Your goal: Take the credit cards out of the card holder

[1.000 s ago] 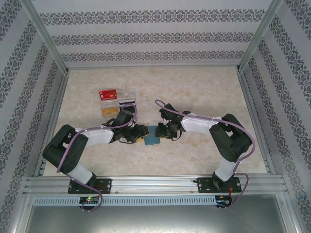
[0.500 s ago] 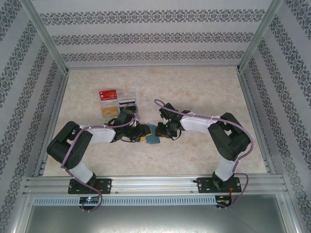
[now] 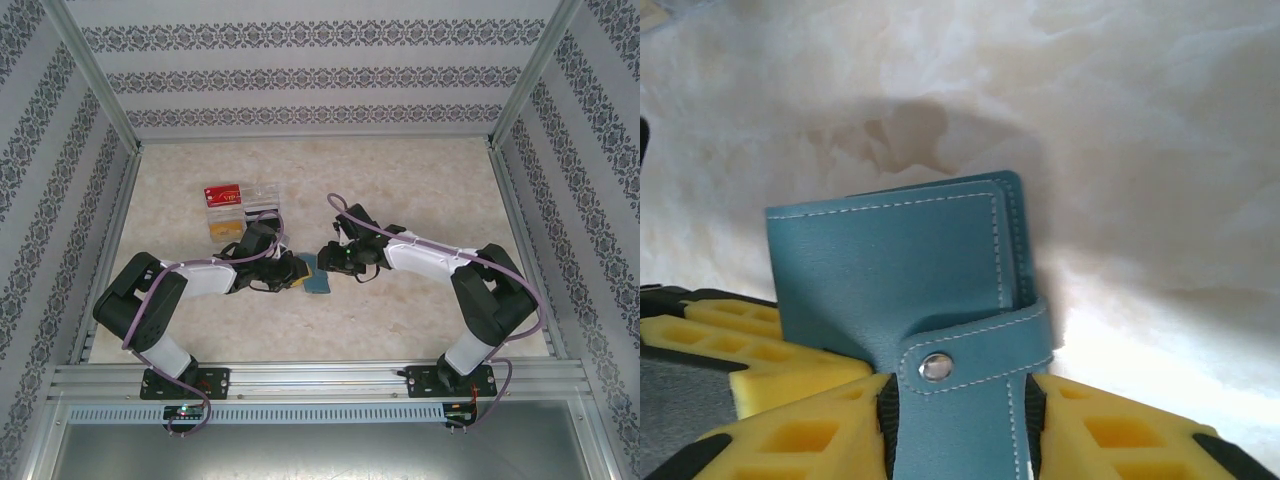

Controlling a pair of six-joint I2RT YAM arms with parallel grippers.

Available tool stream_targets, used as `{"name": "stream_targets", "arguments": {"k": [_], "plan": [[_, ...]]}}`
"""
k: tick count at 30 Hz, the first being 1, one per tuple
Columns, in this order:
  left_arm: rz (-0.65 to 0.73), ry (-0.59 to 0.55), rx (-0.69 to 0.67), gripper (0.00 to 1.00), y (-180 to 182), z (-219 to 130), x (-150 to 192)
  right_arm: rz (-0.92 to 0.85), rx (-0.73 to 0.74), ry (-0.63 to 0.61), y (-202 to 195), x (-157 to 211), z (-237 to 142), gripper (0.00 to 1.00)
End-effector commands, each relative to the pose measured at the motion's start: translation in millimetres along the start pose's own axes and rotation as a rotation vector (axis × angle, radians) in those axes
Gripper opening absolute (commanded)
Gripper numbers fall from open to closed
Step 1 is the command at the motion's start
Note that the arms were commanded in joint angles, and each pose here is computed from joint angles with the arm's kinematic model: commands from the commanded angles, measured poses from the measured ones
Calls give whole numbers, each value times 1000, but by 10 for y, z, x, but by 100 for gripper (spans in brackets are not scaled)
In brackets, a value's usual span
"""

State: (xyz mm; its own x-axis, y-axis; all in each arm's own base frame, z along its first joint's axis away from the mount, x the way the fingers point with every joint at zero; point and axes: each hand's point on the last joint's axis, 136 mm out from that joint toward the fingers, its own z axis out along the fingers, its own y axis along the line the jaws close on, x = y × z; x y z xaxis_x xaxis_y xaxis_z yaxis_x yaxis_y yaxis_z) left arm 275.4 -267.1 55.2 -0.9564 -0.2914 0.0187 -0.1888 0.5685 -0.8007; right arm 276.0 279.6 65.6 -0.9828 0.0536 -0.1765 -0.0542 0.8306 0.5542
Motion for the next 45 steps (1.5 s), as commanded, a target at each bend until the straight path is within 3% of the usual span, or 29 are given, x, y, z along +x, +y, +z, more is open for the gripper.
{"name": "stream_targets", "arguments": {"k": [1,5,25,36,41,45], "plan": [[60,1,29,0,-149,-27,8,23,-65,32,154,-3,41,41],[62,0,31,0,-154,-32,10,59,-60,55,180,11,82,35],[84,-5,49,0,-224,-45,-5,122,0,111,102,96,247,37],[63,-23,2,0,-113,-55,-15,116,115,138,-175,274,240,24],[52,-38,-48,0,-32,-82,-27,57,227,132,-331,316,158,15],[51,-42,-59,0,-15,-91,-31,33,324,100,-501,294,50,14]]}}
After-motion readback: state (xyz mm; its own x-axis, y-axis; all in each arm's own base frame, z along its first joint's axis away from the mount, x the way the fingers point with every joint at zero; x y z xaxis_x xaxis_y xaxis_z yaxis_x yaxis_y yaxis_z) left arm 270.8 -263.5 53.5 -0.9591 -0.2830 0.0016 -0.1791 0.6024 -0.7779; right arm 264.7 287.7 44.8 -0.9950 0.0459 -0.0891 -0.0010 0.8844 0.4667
